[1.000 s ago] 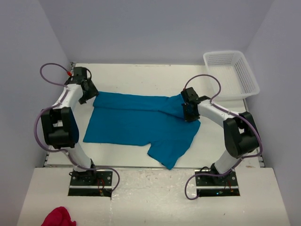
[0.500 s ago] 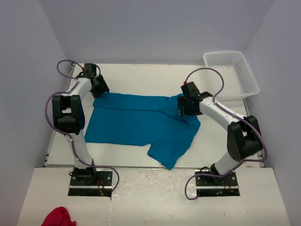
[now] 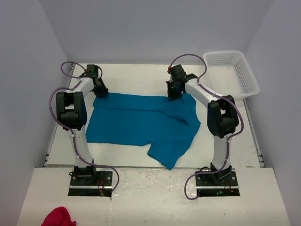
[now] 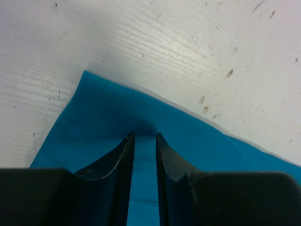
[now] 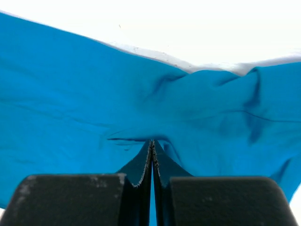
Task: Fold and stack the t-shirts
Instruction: Fold the flattened tshirt in 1/3 of the way
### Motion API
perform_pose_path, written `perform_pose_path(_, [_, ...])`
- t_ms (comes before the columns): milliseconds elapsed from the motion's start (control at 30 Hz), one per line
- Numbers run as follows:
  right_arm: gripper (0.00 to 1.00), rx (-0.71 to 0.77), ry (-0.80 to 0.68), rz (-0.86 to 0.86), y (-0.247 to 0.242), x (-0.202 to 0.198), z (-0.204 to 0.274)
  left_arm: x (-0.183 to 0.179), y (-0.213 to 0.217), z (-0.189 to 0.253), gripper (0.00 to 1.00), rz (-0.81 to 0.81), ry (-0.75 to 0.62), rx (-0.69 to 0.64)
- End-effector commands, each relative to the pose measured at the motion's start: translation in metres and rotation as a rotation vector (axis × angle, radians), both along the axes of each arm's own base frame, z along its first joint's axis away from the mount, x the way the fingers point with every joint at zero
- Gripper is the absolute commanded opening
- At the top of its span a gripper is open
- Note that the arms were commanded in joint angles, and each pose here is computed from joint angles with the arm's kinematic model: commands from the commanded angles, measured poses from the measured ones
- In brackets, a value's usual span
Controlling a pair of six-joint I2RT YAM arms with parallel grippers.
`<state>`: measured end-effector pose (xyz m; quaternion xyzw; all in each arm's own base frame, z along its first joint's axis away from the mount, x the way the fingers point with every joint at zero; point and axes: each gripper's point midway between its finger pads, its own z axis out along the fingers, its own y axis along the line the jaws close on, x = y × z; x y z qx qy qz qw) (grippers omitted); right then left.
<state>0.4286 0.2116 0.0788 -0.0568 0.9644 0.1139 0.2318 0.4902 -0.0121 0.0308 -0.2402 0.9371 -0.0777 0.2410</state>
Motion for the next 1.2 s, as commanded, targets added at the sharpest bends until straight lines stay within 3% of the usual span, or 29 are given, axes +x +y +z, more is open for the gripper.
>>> perform_pose_path(0, [0.0,0.021,0.047,0.033,0.008,-0.005,0.0,0.011,0.003,0.008,0.25,-0.003,-0.039,0.015])
perform_pose_path(533, [0.0,-0.048,0.133,0.007,-0.015,-0.016,-0.05,0.005,0.006,0.001,0.19,0.0,-0.022,0.021])
perform_pose_path(833, [0.0,-0.013,0.145,0.026,-0.009,-0.022,-0.052,0.003,0.008,-0.002,0.19,0.004,-0.015,0.033])
perform_pose_path(1167, [0.0,0.005,0.094,0.082,0.006,-0.077,-0.029,0.001,0.009,-0.012,0.19,0.008,0.006,0.034])
